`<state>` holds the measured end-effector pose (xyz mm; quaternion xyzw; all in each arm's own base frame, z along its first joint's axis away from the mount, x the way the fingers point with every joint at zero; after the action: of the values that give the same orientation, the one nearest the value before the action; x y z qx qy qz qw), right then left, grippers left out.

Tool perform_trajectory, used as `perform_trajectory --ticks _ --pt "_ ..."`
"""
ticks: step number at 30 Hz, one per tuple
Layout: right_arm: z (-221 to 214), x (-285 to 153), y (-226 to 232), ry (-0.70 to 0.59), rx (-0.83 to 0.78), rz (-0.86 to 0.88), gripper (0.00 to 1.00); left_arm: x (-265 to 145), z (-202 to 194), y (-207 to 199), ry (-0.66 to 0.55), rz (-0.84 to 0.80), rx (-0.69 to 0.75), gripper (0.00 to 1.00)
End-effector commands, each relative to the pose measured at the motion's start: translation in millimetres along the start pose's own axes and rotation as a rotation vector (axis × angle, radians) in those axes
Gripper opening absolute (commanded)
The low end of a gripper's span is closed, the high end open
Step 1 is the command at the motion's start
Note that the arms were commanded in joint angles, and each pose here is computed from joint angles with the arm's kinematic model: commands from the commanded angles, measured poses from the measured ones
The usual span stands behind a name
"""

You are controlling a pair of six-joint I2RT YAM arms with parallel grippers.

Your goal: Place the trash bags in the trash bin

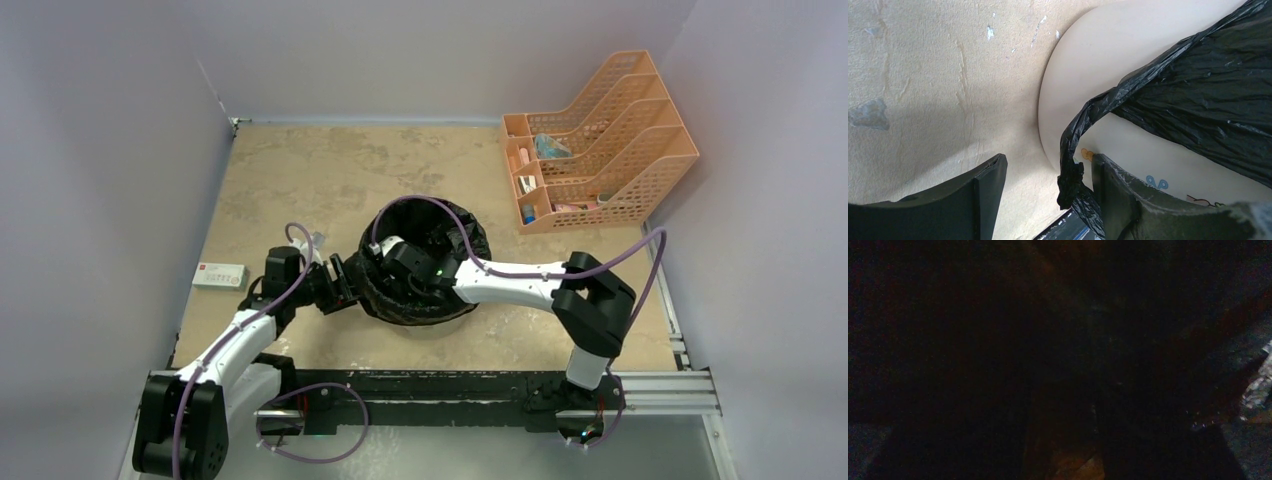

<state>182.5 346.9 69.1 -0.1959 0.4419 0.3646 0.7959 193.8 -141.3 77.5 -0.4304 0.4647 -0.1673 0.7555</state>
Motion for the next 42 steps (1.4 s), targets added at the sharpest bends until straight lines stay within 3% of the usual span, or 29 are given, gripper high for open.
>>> perform_trajectory --ticks 1,12,20,25,33,42 --pt "-20.7 2.8 10.4 0.098 0.019 0.053 0.54 -3.1 -0.2 -11.5 0.002 -0.052 0.031 0.63" --pt "-46.2 13.5 12.0 0.219 0.061 0.047 0.53 -6.8 1.6 -13.0 -0.022 -0.042 0.023 0.61" --pt "15.5 -33.0 12.7 0.015 0.116 0.042 0.53 -6.9 1.1 -11.5 -0.025 -0.037 0.017 0.61" --pt "31.6 -49.6 14.4 -0.048 0.134 0.063 0.55 -7.9 1.4 -12.7 -0.028 -0.039 0.023 0.61" --pt "20.0 -32.6 16.0 -0.007 0.115 0.067 0.55 -6.4 2.0 -14.8 -0.020 -0.051 0.024 0.61" --pt "-24.9 8.9 25.4 0.146 0.114 0.110 0.53 -7.6 2.4 -15.6 -0.023 -0.049 0.026 0.61"
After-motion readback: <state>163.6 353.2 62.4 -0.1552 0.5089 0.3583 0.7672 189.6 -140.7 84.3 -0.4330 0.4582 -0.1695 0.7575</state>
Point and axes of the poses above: each gripper's point midway between its finger pads, its own x axis out along the fingers, its own y axis along the line the jaws close on, z = x × y, the point moved 2 cm from there along -x, back along the fingers, and after that the axes turned 7 degrees about -x, right-handed, at the moved point
